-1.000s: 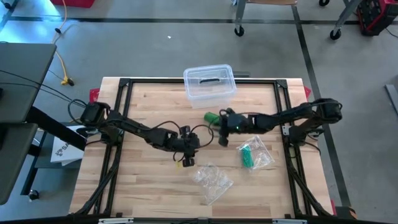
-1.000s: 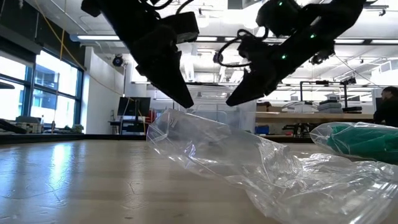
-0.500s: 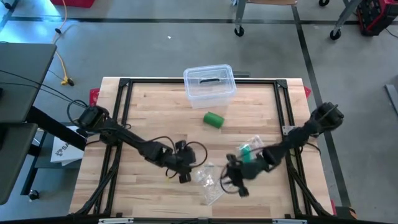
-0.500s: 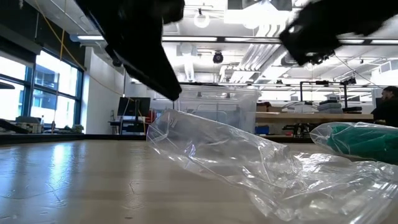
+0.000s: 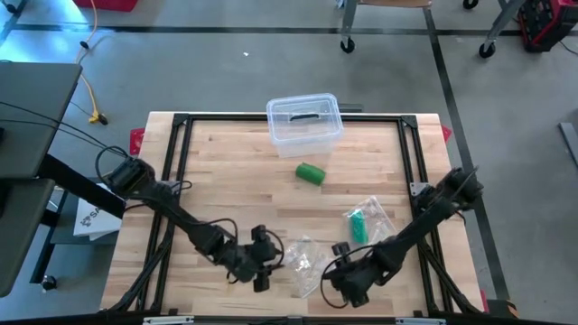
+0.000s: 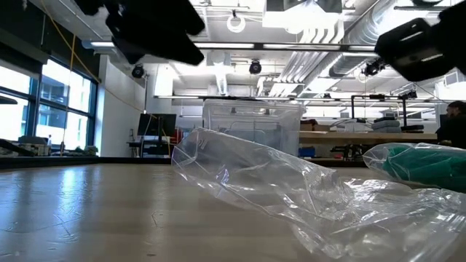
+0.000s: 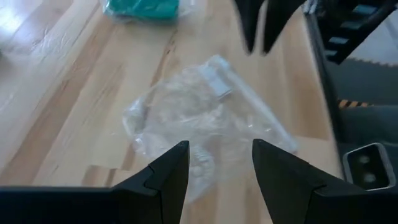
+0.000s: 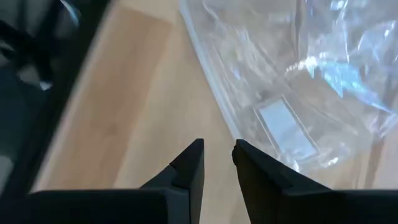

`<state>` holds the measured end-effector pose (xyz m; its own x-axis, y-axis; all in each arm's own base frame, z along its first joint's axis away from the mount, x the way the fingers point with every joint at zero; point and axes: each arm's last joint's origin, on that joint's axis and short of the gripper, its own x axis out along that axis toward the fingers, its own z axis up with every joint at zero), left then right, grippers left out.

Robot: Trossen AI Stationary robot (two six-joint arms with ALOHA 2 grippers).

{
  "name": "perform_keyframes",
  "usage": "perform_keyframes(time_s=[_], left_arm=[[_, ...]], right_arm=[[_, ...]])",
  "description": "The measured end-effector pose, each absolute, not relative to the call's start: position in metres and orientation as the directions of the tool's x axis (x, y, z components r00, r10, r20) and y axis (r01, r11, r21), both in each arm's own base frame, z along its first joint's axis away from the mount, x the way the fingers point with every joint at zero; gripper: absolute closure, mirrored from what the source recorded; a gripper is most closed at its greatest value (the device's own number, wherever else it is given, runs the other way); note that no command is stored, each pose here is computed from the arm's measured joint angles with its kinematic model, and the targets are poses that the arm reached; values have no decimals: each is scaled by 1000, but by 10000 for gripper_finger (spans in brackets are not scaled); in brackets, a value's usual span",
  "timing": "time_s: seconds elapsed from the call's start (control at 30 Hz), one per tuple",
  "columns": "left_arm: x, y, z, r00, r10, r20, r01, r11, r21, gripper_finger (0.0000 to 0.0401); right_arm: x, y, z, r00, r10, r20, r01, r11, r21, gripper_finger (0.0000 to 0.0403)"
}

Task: Roll bandage
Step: Put the rolled green bandage into the transparent zip bag

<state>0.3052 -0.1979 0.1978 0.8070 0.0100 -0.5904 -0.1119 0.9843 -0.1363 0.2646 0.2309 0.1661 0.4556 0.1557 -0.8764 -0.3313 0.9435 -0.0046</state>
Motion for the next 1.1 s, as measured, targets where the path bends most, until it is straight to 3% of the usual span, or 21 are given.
perform_keyframes(time_s=[0.17,0.43,0.53,0.63,0.83,1.0,1.1], left_arm=[[302,-207,201,831,-2,-556,-99,984,-151,231],[304,-204,201,838,22,-545,-117,983,-142,231],[306,-201,201,838,31,-545,-127,982,-140,231],[308,-199,201,839,37,-542,-121,985,-119,231],[309,-206,209,887,32,-460,-59,997,-45,231],[305,-218,218,929,49,-366,-18,996,86,231],[303,-225,221,940,13,-342,49,984,172,231]], right_arm=[[282,240,154,388,103,-916,-339,940,-38,308],[299,239,142,382,84,-920,-385,920,-76,214],[302,237,132,366,68,-928,-421,901,-100,209],[303,237,130,370,56,-927,-447,886,-125,243],[310,228,130,340,94,-936,-408,911,-56,387],[311,220,141,353,95,-931,-287,958,-11,393],[310,218,167,409,153,-900,-255,966,48,400]])
